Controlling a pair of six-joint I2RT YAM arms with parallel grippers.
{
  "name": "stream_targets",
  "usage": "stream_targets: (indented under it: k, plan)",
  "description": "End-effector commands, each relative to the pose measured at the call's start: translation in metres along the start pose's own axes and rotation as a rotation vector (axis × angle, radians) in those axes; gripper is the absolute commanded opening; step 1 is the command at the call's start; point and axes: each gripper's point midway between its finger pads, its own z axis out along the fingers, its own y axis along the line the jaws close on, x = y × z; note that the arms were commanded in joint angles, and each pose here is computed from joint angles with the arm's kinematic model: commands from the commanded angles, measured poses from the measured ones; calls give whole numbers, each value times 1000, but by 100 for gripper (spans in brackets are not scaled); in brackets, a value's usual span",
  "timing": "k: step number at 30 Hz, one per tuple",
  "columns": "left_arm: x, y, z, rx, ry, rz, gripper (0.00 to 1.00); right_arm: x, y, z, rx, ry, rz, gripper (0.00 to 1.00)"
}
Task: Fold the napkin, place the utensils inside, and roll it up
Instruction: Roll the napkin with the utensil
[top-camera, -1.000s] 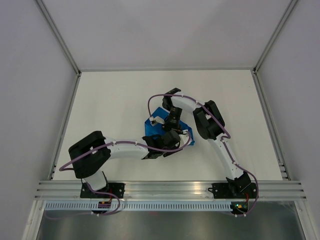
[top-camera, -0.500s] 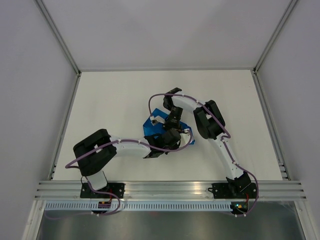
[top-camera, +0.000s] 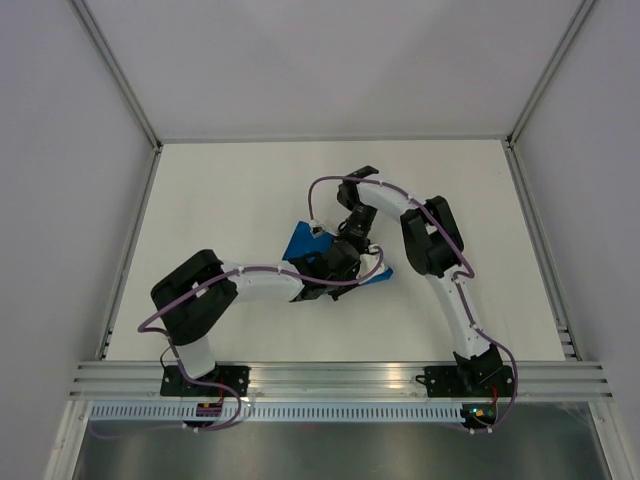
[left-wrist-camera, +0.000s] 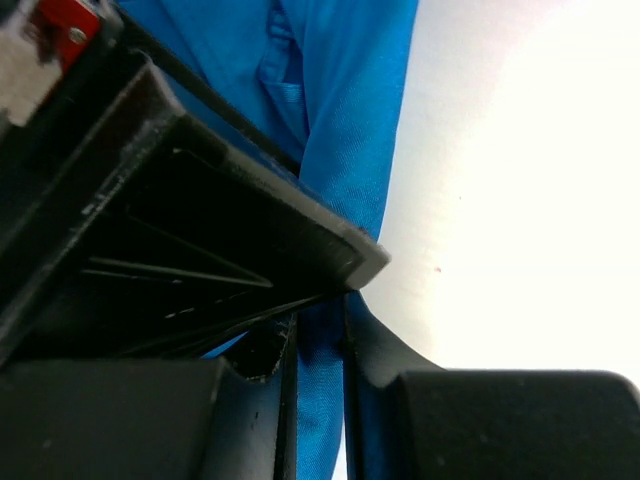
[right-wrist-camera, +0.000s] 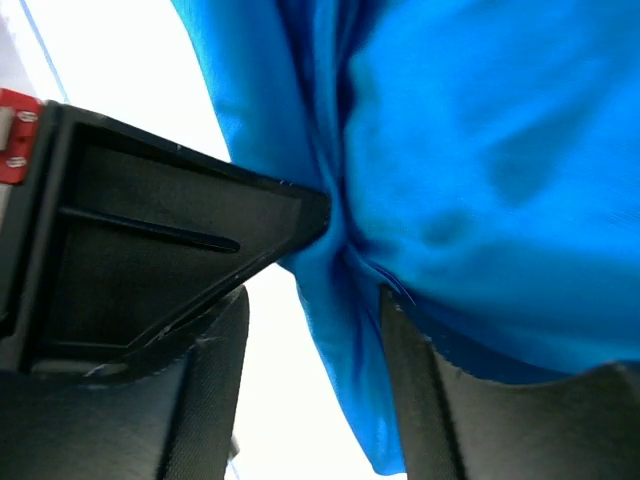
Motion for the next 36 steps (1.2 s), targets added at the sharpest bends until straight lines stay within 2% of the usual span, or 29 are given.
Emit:
stream_targets:
  k: [1,5,10,15,18,19,20,22,23,24,28,33,36]
  plan:
    - [53,-49,15,238,147,-70,2,-48,-29,-25,176,-213,-184,62]
    - [52,-54,15,294,143,-97,2,-50,-34,-72,238,-374,-123,66]
    - [49,-54,19,363,142,-135,2,-47,-43,-131,333,-600,-61,66]
    - [38,-55,21,409,122,-108,2,-14,-69,-187,480,-817,54,67]
    - [24,-56,23,436,91,-44,2,9,-81,-209,522,-917,138,66]
    - [15,-55,23,446,72,-7,2,20,-82,-224,535,-971,193,66]
    - [8,-59,23,461,57,23,2,31,-86,-220,529,-995,243,66]
    - [-9,-62,24,490,15,76,2,38,-92,-238,566,-1078,274,65]
    - [-13,-64,24,509,5,78,2,62,-97,-246,597,-1122,328,66]
    - [-21,-68,23,541,-15,75,2,68,-99,-258,637,-1154,312,66]
    - [-25,-75,21,641,-32,-7,2,97,-95,-267,760,-1164,301,66]
    - [-15,-73,17,774,-31,-184,2,107,-69,-256,871,-1121,165,67]
    - [-8,-72,15,866,-32,-283,2,107,-51,-239,863,-1064,37,67]
